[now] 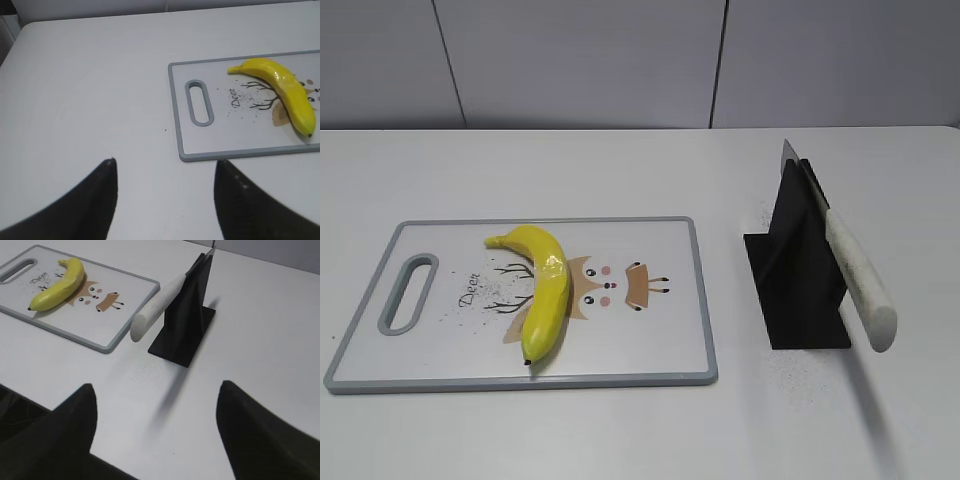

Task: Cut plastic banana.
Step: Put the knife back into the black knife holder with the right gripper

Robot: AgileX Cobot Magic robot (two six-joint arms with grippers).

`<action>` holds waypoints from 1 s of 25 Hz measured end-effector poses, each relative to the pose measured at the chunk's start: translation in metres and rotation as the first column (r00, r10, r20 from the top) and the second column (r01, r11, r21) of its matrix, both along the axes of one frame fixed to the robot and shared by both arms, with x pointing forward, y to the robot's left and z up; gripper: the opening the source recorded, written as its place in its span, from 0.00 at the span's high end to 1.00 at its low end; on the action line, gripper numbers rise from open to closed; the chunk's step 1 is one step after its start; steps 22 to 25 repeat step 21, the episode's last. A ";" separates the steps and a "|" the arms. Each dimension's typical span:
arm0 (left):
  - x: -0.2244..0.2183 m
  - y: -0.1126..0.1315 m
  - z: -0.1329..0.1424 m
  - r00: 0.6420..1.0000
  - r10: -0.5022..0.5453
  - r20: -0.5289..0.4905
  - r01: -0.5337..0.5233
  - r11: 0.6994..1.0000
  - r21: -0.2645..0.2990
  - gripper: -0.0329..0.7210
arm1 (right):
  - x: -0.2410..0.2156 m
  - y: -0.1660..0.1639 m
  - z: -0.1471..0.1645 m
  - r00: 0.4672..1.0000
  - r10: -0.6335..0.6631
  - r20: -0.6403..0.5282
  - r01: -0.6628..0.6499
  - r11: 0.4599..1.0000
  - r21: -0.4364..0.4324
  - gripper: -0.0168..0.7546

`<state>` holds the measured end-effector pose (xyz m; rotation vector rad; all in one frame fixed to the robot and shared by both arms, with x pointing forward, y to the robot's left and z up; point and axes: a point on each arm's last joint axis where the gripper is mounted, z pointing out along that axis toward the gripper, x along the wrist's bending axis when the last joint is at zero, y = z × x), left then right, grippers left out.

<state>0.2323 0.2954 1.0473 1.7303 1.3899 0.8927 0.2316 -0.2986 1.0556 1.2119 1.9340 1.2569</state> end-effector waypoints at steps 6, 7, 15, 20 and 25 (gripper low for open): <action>0.000 0.000 0.000 1.000 0.000 0.000 0.000 1.000 0.000 0.18 | 0.000 0.002 0.000 0.982 -0.188 -0.003 0.188 0.982 0.006 0.25; 0.000 0.000 0.000 1.000 0.000 0.000 0.000 1.000 0.000 0.18 | 0.000 0.002 0.000 0.973 -0.231 -0.003 0.231 0.973 0.007 0.25; 0.000 0.000 0.000 1.000 0.000 0.000 0.000 1.000 0.000 0.18 | 0.001 0.004 0.000 0.912 -0.410 -0.004 0.410 0.912 0.007 0.25; 0.000 0.000 0.000 1.000 0.000 0.000 0.000 1.000 0.000 0.18 | 0.001 0.004 0.000 0.912 -0.411 -0.004 0.411 0.911 0.007 0.25; 0.000 0.000 0.000 1.000 0.000 0.000 0.000 1.000 0.000 0.18 | 0.001 0.004 0.000 0.912 -0.411 -0.004 0.411 0.912 0.008 0.25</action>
